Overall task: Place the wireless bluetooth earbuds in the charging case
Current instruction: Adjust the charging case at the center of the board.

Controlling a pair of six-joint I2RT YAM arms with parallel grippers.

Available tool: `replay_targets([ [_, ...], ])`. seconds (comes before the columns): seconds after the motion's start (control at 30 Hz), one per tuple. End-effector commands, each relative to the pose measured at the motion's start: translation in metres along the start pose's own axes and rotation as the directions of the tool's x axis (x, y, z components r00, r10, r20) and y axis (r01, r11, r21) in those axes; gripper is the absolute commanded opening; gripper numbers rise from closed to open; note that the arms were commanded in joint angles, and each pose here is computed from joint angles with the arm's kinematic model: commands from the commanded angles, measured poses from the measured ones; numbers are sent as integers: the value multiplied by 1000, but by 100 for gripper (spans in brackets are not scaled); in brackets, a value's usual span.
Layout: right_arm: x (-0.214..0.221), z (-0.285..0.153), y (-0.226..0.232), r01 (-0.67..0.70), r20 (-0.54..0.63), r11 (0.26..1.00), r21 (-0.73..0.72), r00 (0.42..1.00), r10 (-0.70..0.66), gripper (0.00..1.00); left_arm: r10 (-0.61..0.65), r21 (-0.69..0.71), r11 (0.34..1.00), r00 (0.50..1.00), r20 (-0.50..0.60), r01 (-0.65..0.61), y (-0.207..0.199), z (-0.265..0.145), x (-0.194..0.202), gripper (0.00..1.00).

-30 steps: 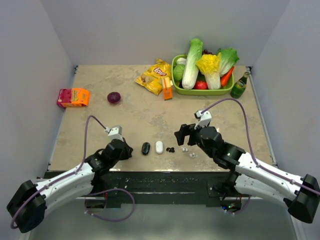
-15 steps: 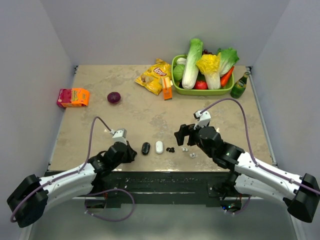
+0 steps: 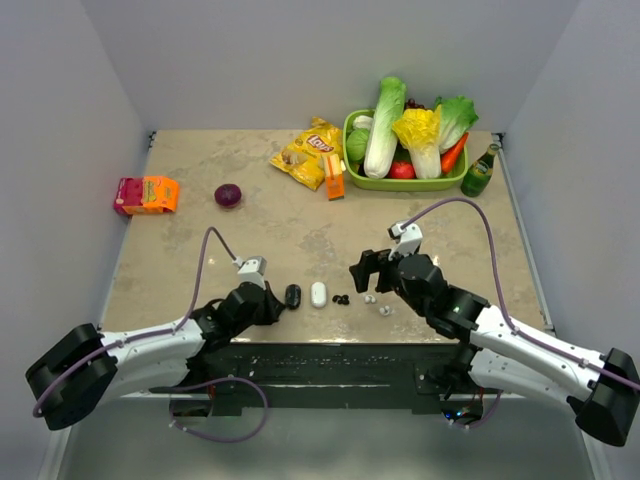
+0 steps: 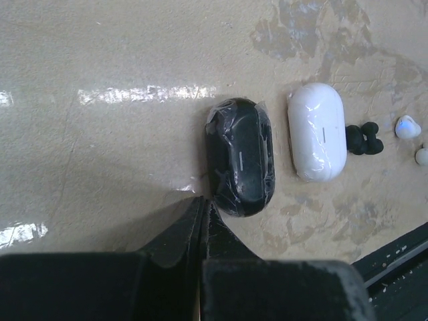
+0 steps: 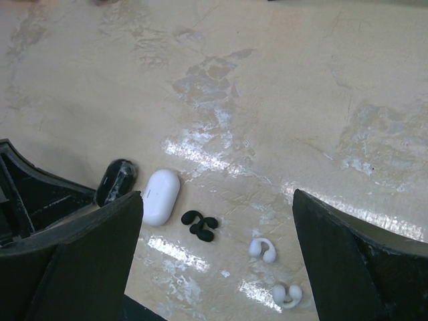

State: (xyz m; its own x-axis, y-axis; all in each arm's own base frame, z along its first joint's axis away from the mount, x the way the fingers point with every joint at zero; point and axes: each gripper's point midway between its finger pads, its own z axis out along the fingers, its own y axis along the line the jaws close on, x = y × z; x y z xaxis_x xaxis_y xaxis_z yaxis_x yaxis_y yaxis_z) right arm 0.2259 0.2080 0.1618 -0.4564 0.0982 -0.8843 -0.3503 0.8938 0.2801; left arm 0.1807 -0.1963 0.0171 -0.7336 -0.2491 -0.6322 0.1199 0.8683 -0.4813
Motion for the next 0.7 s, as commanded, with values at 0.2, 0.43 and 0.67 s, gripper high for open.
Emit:
replay_targets([
  [0.2,-10,-4,3,-7,32,1000,-14,999,8,96,7,93,996,1000,26,-9,-34,4,-14,0],
  [0.43,-11,-6,2,-7,33,1000,-11,999,8,96,32,114,993,999,20,-34,-46,12,-16,0],
  [0.67,-11,-7,0,-7,30,1000,-2,1000,7,96,57,100,993,997,42,-61,-55,20,-27,0],
])
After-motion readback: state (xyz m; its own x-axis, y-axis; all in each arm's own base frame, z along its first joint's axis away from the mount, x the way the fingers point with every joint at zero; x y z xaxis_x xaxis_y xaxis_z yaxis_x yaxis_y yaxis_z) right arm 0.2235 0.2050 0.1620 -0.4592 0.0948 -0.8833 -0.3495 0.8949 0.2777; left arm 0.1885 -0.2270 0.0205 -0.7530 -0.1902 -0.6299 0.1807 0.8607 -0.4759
